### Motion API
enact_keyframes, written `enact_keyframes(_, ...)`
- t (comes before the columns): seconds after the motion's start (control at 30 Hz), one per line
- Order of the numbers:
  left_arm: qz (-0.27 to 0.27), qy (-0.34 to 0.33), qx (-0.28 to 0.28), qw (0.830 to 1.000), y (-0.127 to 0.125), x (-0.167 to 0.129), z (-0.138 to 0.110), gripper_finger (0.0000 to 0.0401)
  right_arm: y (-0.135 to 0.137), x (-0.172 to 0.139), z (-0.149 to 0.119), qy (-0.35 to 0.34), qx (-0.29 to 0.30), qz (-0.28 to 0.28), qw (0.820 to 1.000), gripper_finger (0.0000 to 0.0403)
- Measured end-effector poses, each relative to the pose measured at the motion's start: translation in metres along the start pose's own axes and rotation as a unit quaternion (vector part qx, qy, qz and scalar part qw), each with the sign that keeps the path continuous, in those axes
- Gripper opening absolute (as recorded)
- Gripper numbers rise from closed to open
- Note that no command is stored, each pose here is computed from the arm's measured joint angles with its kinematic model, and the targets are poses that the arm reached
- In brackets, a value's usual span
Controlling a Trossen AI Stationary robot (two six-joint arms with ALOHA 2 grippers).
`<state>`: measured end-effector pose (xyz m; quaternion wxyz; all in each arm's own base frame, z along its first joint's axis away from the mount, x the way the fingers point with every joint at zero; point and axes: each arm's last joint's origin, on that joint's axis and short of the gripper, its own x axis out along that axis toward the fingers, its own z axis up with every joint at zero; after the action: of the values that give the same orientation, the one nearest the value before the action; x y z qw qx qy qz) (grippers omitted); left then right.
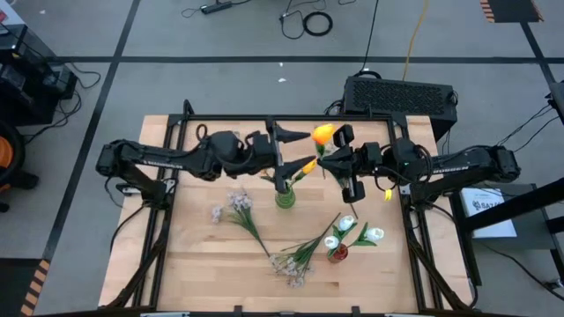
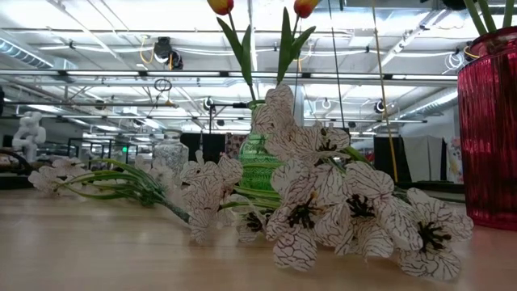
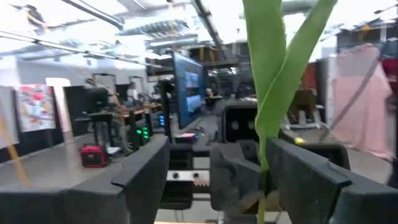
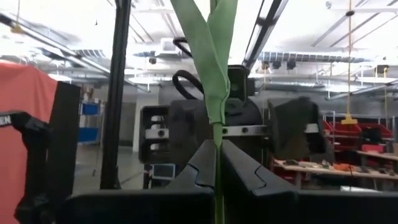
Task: Sort flowers into vase by color
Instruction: Put the yellow tulip into the green vase
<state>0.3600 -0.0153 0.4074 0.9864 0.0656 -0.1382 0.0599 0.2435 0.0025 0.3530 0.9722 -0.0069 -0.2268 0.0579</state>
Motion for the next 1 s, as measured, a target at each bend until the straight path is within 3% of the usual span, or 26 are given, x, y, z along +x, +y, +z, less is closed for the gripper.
enact_keyframes(0.33,-0.068,-0.002,0.002,0.998,-0.0045,0.0015,-0.0033,0.0278,0.0029,0.0025,-0.0003,0.018,-0.02,-0.016,1.0,0.0002)
enact_keyframes(1.0,-0.049,0.0,0.002,0.999,-0.0028,0.0017,-0.0033,0.0175,0.0013,0.0051,-0.007,0.03,-0.034,-0.038,0.998,0.0002)
